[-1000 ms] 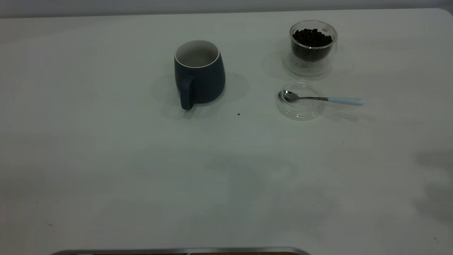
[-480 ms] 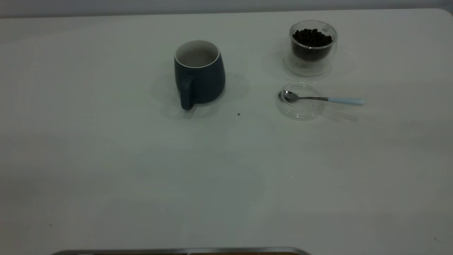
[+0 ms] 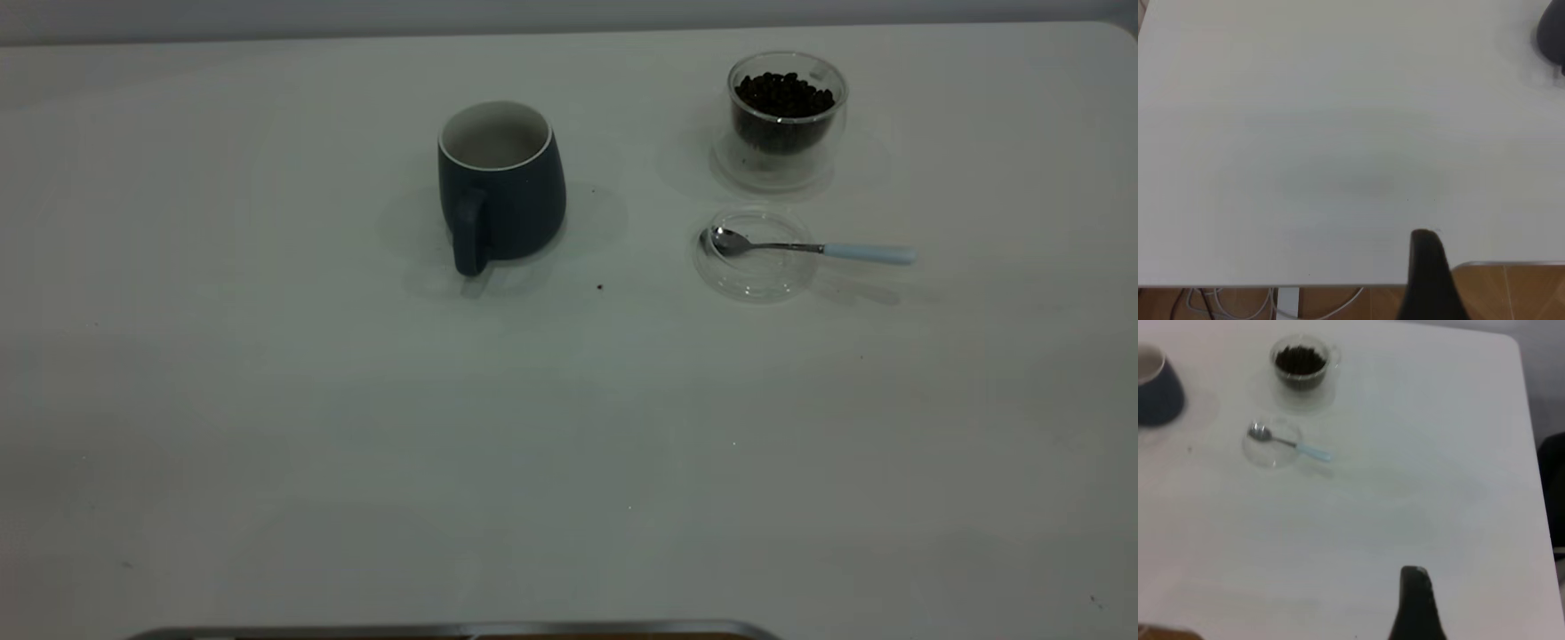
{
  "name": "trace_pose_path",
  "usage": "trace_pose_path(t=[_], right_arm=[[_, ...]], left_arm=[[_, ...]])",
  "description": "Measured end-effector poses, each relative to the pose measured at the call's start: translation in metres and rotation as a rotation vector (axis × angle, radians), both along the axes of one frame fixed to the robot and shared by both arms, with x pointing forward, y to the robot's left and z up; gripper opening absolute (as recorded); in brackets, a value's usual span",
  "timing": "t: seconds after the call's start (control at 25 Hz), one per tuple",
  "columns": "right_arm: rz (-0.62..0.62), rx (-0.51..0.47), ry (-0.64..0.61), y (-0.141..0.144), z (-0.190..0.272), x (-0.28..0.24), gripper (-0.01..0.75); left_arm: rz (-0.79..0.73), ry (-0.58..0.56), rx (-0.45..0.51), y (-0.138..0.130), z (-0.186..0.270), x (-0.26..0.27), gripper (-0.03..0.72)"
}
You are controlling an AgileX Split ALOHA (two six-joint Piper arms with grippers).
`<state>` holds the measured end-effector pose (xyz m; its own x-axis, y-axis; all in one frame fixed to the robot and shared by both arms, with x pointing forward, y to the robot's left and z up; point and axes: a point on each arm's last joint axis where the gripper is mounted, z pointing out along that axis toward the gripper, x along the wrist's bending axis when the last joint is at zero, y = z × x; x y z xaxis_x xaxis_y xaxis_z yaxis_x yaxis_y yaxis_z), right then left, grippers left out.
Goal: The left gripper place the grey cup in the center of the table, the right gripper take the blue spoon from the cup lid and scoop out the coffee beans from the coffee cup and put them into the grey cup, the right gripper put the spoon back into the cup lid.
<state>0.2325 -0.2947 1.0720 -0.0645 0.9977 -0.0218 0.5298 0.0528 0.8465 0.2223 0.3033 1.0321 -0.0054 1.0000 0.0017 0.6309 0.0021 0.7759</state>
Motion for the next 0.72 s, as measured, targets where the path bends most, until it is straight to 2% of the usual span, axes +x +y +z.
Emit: trace_pose_path(t=[0.16, 0.32, 0.72], right_arm=[[-0.039, 0.017, -0.017, -0.002, -0.005, -0.006, 0.589], [-0.042, 0.02, 0.013, -0.002, -0.025, -0.007, 0.589], [-0.04, 0.025, 0.003, -0.002, -0.032, -0.001, 0.582]], left_arm=[[0.001, 0.0, -0.001, 0.0, 0.0, 0.0, 0.567], [0.001, 0.0, -0.001, 0.0, 0.0, 0.0, 0.567], [0.001, 0.0, -0.001, 0.0, 0.0, 0.0, 0.567]])
